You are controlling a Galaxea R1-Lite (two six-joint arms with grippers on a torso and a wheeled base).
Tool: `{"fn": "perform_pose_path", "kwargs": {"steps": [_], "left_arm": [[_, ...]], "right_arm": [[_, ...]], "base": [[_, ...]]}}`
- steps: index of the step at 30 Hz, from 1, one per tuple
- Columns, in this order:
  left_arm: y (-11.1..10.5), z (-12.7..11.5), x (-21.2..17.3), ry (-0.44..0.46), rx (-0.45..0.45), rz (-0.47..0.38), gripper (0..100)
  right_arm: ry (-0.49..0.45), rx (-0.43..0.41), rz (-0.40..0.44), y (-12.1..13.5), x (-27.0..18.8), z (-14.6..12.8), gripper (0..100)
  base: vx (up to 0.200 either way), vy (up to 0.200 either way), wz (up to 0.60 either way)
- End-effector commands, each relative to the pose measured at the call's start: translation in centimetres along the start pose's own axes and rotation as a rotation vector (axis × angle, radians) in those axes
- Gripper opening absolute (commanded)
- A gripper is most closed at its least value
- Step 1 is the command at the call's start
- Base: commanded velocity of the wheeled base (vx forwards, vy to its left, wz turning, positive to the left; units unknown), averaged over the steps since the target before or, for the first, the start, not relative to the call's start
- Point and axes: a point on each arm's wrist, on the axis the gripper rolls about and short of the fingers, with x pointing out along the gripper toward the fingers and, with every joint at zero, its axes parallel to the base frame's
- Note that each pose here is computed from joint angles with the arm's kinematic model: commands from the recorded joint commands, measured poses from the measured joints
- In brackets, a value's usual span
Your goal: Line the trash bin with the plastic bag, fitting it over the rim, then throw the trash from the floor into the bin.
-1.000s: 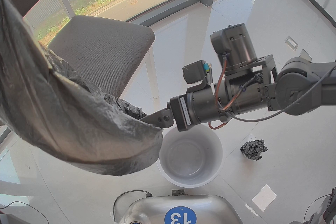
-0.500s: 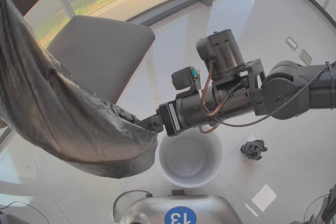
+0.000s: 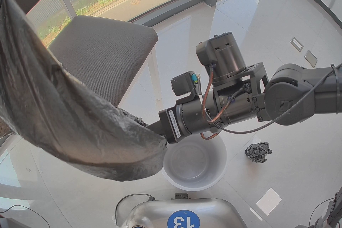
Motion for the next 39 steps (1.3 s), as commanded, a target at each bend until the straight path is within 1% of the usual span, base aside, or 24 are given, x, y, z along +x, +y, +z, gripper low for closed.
{"fn": "perform_pose_path", "kwargs": {"steps": [1,6,8,11,13,14,16,17,18,22,25,27,29,30,31,33,34,35,36,39], "left_arm": [[0.0,-0.3,0.2,0.011,-0.003,0.003,0],[0.0,-0.3,0.4,0.012,-0.009,0.006,0],[0.1,0.0,0.8,-0.008,-0.017,0.025,0],[0.3,0.4,2.1,-0.039,-0.018,0.056,0],[0.3,0.5,2.7,-0.042,-0.018,0.057,0],[0.3,0.6,3.7,-0.042,-0.015,0.051,0],[0.3,0.7,4.5,-0.034,-0.014,0.042,0],[0.1,0.8,5.5,-0.025,-0.012,0.021,0],[0.0,0.8,6.1,-0.018,-0.012,0.009,0],[-0.6,0.9,9.1,0.003,-0.012,-0.027,0],[-1.0,0.8,11.6,0.025,-0.016,-0.043,0],[-1.1,0.8,13.3,0.041,-0.019,-0.048,0],[-1.2,0.5,14.4,0.058,-0.02,-0.049,0],[-1.2,0.1,15.3,0.081,-0.029,-0.047,0],[-1.2,0.0,15.5,0.083,-0.033,-0.047,0],[-1.3,-0.7,16.6,0.119,-0.068,-0.046,0],[-1.4,-1.0,16.9,0.13,-0.078,-0.049,0],[-1.4,-1.0,16.9,0.13,-0.078,-0.049,0],[-1.6,-1.5,17.6,0.153,-0.105,-0.052,0],[-1.6,-2.3,18.4,0.184,-0.139,-0.044,0]], "right_arm": [[0.001,0.0,0.001,0.1,-0.1,-0.1,0],[-0.003,0.0,-0.003,0.3,-0.9,-0.2,0],[-0.016,-0.002,-0.013,0.4,-2.0,-0.2,0],[-0.045,0.009,-0.045,0.2,-4.6,-0.5,0],[-0.062,0.011,-0.06,0.2,-5.9,-0.6,0],[-0.092,0.016,-0.095,0.1,-8.1,-0.9,0],[-0.115,0.018,-0.115,0.1,-9.8,-1.2,0],[-0.145,0.02,-0.134,0.2,-11.9,-1.7,0],[-0.161,0.021,-0.147,0.2,-13.1,-2.1,0],[-0.215,0.015,-0.224,0.0,-17.7,-4.6,0],[-0.218,-0.002,-0.28,-0.2,-19.8,-7.2,0],[-0.211,0.001,-0.302,-0.2,-20.7,-9.0,0],[-0.204,0.007,-0.308,0.0,-21.1,-10.3,0],[-0.193,0.014,-0.31,0.2,-21.3,-11.5,0],[-0.19,0.016,-0.31,0.2,-21.4,-11.7,0],[-0.158,0.03,-0.311,0.2,-21.4,-13.8,0],[-0.144,0.035,-0.311,0.2,-21.3,-14.4,0],[-0.144,0.035,-0.311,0.2,-21.3,-14.4,0],[-0.109,0.043,-0.31,0.1,-21.0,-15.8,0],[-0.063,0.051,-0.307,-0.2,-20.6,-17.3,0]], "base": [[0.0,0.0,0.0],[0.0,0.0,0.0],[0.0,0.0,0.0],[0.0,0.0,0.0],[0.0,0.0,0.0],[0.0,0.0,0.0],[0.0,0.0,0.0],[0.0,0.0,0.0],[0.0,0.0,0.0],[0.0,0.0,0.0],[0.0,0.0,0.0],[0.0,0.0,0.0],[0.0,0.0,0.0],[0.0,0.0,0.0],[0.0,0.0,0.0],[0.0,0.0,0.0],[0.0,0.0,0.0],[0.0,0.0,0.0],[0.0,0.0,0.0],[0.0,0.0,0.0]]}}
